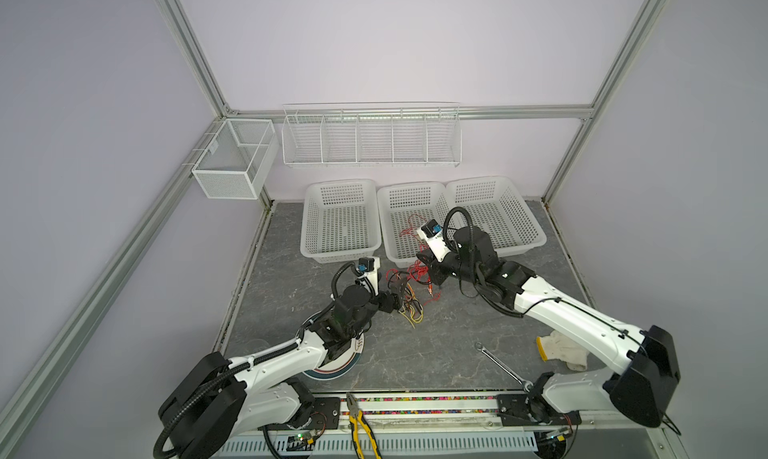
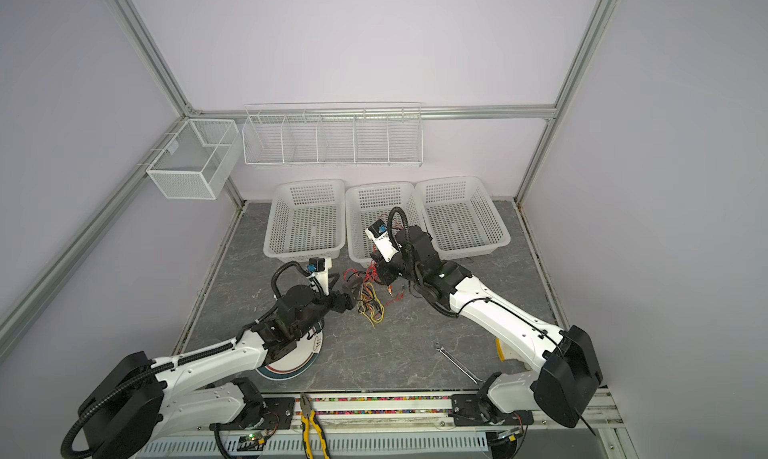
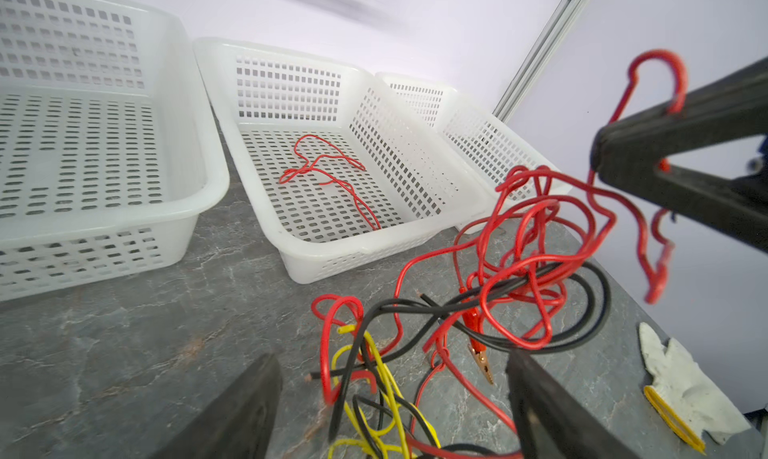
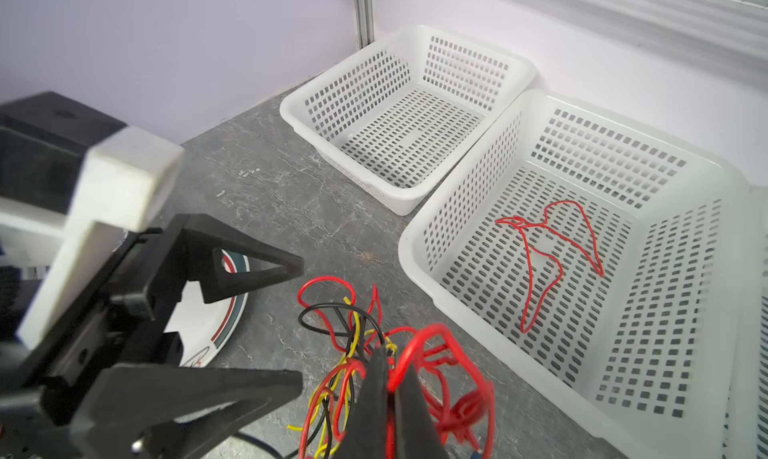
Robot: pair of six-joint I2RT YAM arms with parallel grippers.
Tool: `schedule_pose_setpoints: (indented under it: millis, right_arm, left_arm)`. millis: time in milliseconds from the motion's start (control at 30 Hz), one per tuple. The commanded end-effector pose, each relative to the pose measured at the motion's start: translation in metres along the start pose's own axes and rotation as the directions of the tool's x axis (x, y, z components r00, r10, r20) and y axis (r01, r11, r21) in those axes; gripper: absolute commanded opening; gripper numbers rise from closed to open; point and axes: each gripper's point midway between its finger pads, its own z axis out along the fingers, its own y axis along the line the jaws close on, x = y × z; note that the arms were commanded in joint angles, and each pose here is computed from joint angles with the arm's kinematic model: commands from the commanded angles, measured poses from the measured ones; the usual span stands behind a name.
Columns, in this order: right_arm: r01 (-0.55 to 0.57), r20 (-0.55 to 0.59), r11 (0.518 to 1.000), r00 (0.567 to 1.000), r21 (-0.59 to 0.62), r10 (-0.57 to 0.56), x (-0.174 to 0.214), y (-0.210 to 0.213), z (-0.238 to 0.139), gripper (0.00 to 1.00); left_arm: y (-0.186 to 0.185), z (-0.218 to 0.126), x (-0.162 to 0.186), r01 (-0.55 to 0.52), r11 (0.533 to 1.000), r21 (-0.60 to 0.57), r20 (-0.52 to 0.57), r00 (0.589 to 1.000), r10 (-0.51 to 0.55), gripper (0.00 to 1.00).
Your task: Untangle the cables
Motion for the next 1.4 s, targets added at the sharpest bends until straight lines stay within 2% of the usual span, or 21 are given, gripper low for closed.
schedule_pose_setpoints:
  millis: [0, 233, 433, 600, 900, 1067, 1200, 1367]
  right_arm:
    - [0.022, 0.032, 1.000, 0.999, 0.011, -0.023, -0.010, 0.000, -0.008, 0.07]
    - [0.038, 0.039, 0.999, 0.999, -0.018, -0.038, -0.011, 0.005, -0.012, 0.07]
    - [0.006, 0.023, 0.999, 1.000, -0.037, -0.005, -0.013, 0.008, -0.006, 0.07]
    - [0.022, 0.019, 0.998, 1.000, -0.059, -0.021, -0.011, 0.011, -0.003, 0.07]
    - [0.044, 0.011, 0.991, 0.999, -0.124, -0.043, -0.007, 0.023, -0.006, 0.07]
    - [0.055, 0.015, 0.986, 0.998, -0.155, -0.054, -0.007, 0.028, -0.007, 0.07]
    - [0.061, 0.020, 0.982, 0.998, -0.176, -0.058, -0.008, 0.032, -0.009, 0.07]
    - [0.067, 0.023, 0.978, 0.998, -0.198, -0.064, -0.009, 0.036, -0.011, 0.07]
  left_arm:
    - [0.017, -0.009, 0.005, -0.053, 0.996, -0.070, -0.011, 0.999, 0.052, 0.85]
    - [0.024, -0.022, -0.009, -0.200, 0.971, -0.132, -0.045, 0.980, 0.195, 0.86]
    - [0.005, -0.020, -0.004, -0.228, 0.974, -0.016, -0.052, 0.973, 0.226, 0.86]
    - [0.008, -0.014, 0.005, -0.279, 0.960, -0.017, -0.070, 0.958, 0.277, 0.85]
    - [0.005, -0.013, -0.016, -0.474, 0.879, -0.045, -0.012, 0.880, 0.474, 0.86]
    - [0.007, -0.012, -0.032, -0.521, 0.848, -0.095, 0.016, 0.851, 0.524, 0.86]
    - [0.004, -0.008, -0.030, -0.566, 0.820, -0.084, 0.009, 0.823, 0.568, 0.85]
    - [0.002, 0.001, -0.016, -0.652, 0.757, -0.037, -0.026, 0.758, 0.651, 0.80]
